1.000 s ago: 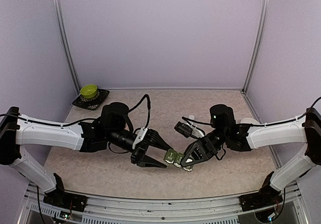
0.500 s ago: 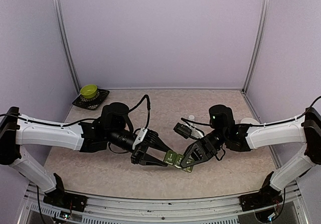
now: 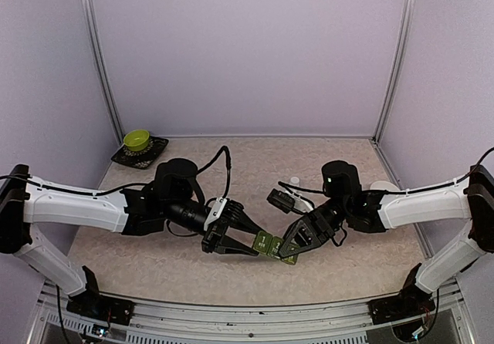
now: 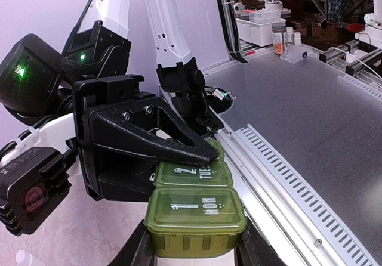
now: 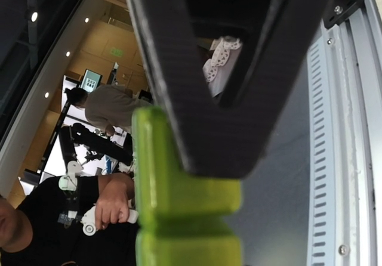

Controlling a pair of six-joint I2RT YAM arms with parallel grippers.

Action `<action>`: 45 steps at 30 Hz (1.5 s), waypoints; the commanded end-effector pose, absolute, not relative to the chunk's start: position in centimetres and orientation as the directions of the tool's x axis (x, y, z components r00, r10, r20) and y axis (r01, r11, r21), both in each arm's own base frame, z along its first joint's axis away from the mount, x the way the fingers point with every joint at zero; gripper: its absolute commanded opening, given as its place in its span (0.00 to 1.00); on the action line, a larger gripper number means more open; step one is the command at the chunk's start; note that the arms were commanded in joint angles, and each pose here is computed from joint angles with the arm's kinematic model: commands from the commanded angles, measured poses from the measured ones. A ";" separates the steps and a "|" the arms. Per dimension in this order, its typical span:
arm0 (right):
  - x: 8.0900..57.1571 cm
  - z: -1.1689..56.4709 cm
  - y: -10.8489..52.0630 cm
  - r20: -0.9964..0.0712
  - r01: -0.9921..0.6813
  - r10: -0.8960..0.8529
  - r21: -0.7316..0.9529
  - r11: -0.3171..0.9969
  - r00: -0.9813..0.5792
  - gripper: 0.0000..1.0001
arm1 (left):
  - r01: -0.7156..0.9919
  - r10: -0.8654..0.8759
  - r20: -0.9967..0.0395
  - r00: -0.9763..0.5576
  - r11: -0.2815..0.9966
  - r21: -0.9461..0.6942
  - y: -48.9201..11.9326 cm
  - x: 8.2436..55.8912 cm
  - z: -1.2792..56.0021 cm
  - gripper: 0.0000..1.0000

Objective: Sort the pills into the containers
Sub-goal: Open the lid of the pill container.

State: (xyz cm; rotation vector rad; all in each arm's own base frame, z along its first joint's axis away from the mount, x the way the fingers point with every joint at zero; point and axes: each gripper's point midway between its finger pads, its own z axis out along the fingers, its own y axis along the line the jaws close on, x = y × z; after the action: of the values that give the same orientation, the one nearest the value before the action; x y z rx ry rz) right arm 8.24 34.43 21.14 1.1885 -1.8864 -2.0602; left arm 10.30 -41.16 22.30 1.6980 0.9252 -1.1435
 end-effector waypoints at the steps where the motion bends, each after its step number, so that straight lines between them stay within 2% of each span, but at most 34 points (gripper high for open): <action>1: 8.4 22.1 34.9 -0.510 -0.443 -0.542 0.858 -0.262 -0.668 0.12 | 0.919 0.090 -0.956 0.278 -0.314 0.238 -41.1 10.3 23.3 0.22; 4: 8.4 22.1 34.9 -0.510 -0.443 -0.543 0.858 -0.261 -0.668 0.12 | 0.925 0.083 -0.961 0.265 -0.301 0.230 -41.1 10.2 23.5 0.22; 6: 8.4 22.0 34.9 -0.509 -0.444 -0.542 0.858 -0.259 -0.668 0.12 | 0.936 0.091 -0.965 0.247 -0.279 0.213 -41.3 10.5 23.6 0.37; 7: 8.5 22.0 35.0 -0.509 -0.444 -0.541 0.858 -0.258 -0.669 0.12 | 0.940 0.096 -0.966 0.238 -0.271 0.205 -41.3 10.5 23.6 0.41; 13: 8.6 22.4 35.0 -0.519 -0.452 -0.534 0.852 -0.263 -0.667 0.12 | 0.946 0.109 -0.969 0.221 -0.265 0.186 -41.1 10.1 23.0 0.49; 21: 8.5 22.6 34.9 -0.522 -0.454 -0.531 0.851 -0.266 -0.667 0.12 | 0.951 0.121 -0.969 0.217 -0.251 0.182 -41.2 10.4 22.8 0.49; 29: 8.6 22.9 35.0 -0.529 -0.460 -0.526 0.846 -0.269 -0.666 0.12 | 0.956 0.117 -0.969 0.216 -0.228 0.185 -41.6 10.9 23.1 0.32; 34: 8.6 22.3 34.9 -0.520 -0.455 -0.531 0.852 -0.260 -0.669 0.12 | 0.959 0.112 -0.973 0.200 -0.226 0.171 -41.7 10.9 23.4 0.25; 37: 8.7 21.9 34.8 -0.513 -0.451 -0.533 0.855 -0.254 -0.673 0.12 | 0.960 0.102 -0.976 0.192 -0.226 0.165 -41.6 10.8 23.6 0.25; 38: 8.7 21.9 34.7 -0.514 -0.452 -0.532 0.855 -0.255 -0.673 0.12 | 0.959 0.098 -0.977 0.189 -0.232 0.163 -41.6 10.7 23.7 0.25; 39: 8.7 21.9 34.7 -0.513 -0.451 -0.532 0.856 -0.254 -0.674 0.12 | 0.958 0.095 -0.978 0.186 -0.238 0.159 -41.5 10.6 23.7 0.29; 41: 8.6 22.0 34.7 -0.515 -0.451 -0.532 0.855 -0.257 -0.673 0.12 | 0.957 0.080 -0.979 0.186 -0.241 0.162 -41.4 10.4 23.9 0.44; 45: 8.6 22.3 34.6 -0.524 -0.456 -0.527 0.850 -0.265 -0.669 0.12 | 0.959 0.060 -0.980 0.190 -0.224 0.172 -41.2 10.5 24.0 0.46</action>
State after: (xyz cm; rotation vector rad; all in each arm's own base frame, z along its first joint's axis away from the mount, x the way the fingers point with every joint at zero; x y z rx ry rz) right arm 8.36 34.58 21.65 1.2130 -1.8731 -2.0775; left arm 10.59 -41.27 22.45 1.5641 1.0702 -1.1814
